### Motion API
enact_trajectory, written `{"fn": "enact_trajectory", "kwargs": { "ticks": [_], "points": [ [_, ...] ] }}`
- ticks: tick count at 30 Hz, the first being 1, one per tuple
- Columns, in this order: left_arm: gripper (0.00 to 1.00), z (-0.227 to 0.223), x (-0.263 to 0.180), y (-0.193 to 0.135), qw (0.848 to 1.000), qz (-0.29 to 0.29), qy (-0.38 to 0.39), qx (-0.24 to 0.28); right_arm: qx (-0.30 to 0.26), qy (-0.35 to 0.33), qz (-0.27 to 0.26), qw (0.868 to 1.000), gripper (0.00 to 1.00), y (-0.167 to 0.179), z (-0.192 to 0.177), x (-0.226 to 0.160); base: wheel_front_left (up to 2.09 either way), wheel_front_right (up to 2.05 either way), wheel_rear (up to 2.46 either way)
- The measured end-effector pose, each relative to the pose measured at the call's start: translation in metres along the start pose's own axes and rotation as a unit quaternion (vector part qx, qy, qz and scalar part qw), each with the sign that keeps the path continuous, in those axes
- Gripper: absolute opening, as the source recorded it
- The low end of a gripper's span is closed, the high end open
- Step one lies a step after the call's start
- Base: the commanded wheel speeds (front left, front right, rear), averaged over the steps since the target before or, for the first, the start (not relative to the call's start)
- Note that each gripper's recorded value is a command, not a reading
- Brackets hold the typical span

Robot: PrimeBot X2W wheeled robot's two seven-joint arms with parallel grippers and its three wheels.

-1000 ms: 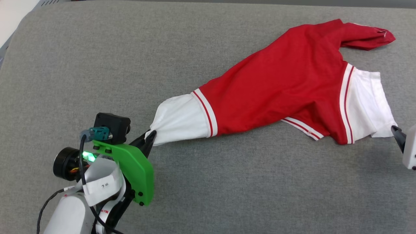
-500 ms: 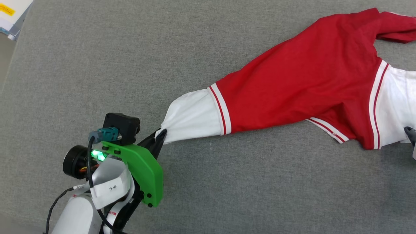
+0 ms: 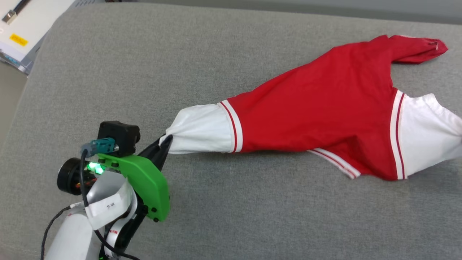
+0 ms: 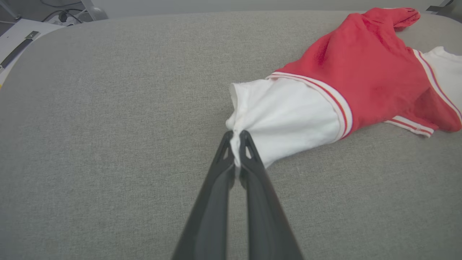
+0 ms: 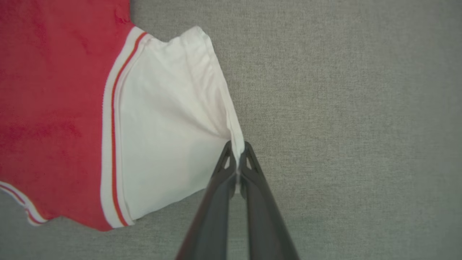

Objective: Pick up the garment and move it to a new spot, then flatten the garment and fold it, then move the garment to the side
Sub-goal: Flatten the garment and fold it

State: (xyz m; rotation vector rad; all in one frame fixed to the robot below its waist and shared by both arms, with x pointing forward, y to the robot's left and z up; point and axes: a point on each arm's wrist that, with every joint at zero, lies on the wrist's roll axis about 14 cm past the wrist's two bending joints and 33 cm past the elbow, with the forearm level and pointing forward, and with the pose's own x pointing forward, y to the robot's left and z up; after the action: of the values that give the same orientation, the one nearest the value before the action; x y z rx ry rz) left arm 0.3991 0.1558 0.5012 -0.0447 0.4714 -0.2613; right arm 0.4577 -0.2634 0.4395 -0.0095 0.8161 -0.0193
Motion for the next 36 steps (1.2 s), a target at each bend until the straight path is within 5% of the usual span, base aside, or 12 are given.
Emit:
{"fn": "enact_trajectory", "kwargs": {
  "ticks": [10, 25, 36],
  "points": [
    [0.0, 0.076, -0.043, 0.007, 0.992, 0.015, -0.119, 0.047, 0.001, -0.155, -0.014, 0.988, 0.0, -0.028, 0.082, -0.093, 0.0, 0.0, 0.0],
    [0.0, 0.212, -0.118, -0.011, 0.933, 0.013, -0.342, 0.109, 0.039, -0.371, 0.03, 0.927, 0.0, -0.027, 0.167, -0.234, 0.0, 0.0, 0.0],
    [0.0, 0.265, -0.117, 0.002, 0.912, 0.016, -0.393, 0.116, 0.021, -0.43, 0.006, 0.903, 0.0, -0.033, 0.218, -0.248, 0.0, 0.0, 0.0]
  ]
}}
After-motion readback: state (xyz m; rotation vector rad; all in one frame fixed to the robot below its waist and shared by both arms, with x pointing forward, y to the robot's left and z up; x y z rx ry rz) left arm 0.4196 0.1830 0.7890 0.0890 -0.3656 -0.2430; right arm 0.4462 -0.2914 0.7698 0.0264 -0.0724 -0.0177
